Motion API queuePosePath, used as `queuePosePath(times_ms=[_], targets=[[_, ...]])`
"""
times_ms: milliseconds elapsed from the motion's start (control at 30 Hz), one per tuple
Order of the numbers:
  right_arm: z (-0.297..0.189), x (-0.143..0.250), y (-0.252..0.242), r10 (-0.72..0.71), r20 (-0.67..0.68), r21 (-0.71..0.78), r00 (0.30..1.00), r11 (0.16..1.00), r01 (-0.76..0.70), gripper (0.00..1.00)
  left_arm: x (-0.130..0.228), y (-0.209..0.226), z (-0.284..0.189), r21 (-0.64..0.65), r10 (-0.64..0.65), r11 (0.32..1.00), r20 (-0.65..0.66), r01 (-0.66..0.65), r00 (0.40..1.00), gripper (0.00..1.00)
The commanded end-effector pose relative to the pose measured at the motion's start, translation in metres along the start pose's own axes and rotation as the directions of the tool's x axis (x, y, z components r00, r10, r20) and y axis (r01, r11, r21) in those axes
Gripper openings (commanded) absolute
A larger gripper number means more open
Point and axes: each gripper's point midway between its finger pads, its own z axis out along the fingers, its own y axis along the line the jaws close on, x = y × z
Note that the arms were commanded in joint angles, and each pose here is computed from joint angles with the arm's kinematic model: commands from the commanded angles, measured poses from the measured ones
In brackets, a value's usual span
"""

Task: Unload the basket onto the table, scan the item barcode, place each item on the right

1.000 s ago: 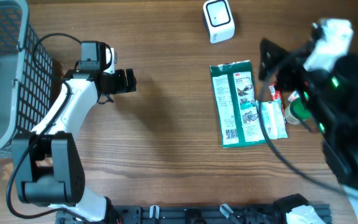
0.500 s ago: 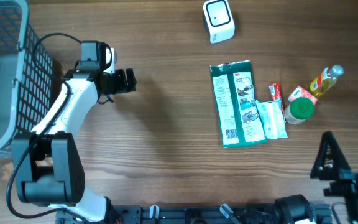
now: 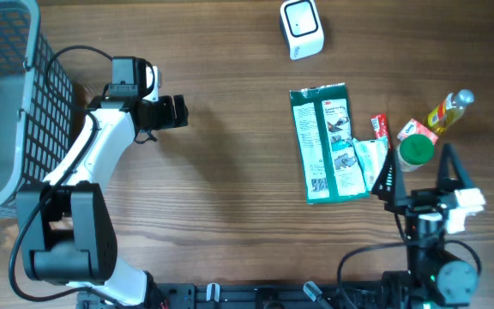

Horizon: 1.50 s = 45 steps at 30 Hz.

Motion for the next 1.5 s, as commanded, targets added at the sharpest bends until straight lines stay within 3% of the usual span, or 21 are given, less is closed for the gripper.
queuePosePath(times_ms=[0, 233, 400, 1233, 1333, 1467], targets=[[-0.003, 0.023, -0.009, 0.008, -0.028, 0.032, 1.0, 0.999, -0.007, 1.0, -0.007, 0.001, -0.005, -0.003, 0.005, 1.0, 0.023, -0.005, 1.0, 1.0], [-0.017, 0.1, -0.022, -0.001, -0.332, 0.073, 0.943, 0.997, 0.027, 1.0, -0.007, 0.001, -0.005, -0.004, 0.005, 1.0, 0.023, -0.005, 1.0, 1.0], [-0.017, 0.101, -0.013, -0.145, -0.337, -0.025, 0.93, 0.989, 0.145, 1.0, -0.007, 0.001, -0.005, -0.004, 0.005, 1.0, 0.023, -0.005, 1.0, 1.0], [-0.017, 0.101, -0.013, -0.144, -0.338, -0.024, 0.93, 0.989, 0.145, 1.0, -0.01, -0.001, -0.01, -0.001, 0.007, 1.0, 0.038, -0.007, 0.999, 1.0], [-0.017, 0.101, -0.013, -0.145, -0.338, -0.024, 0.93, 0.989, 0.145, 1.0, -0.026, -0.007, -0.042, 0.012, 0.016, 1.0, 0.128, -0.017, 0.992, 1.0], [-0.017, 0.101, -0.013, -0.145, -0.338, -0.024, 0.93, 0.989, 0.145, 1.0, -0.058, -0.023, -0.16, 0.05, 0.03, 0.997, 0.426, -0.057, 0.904, 1.0]])
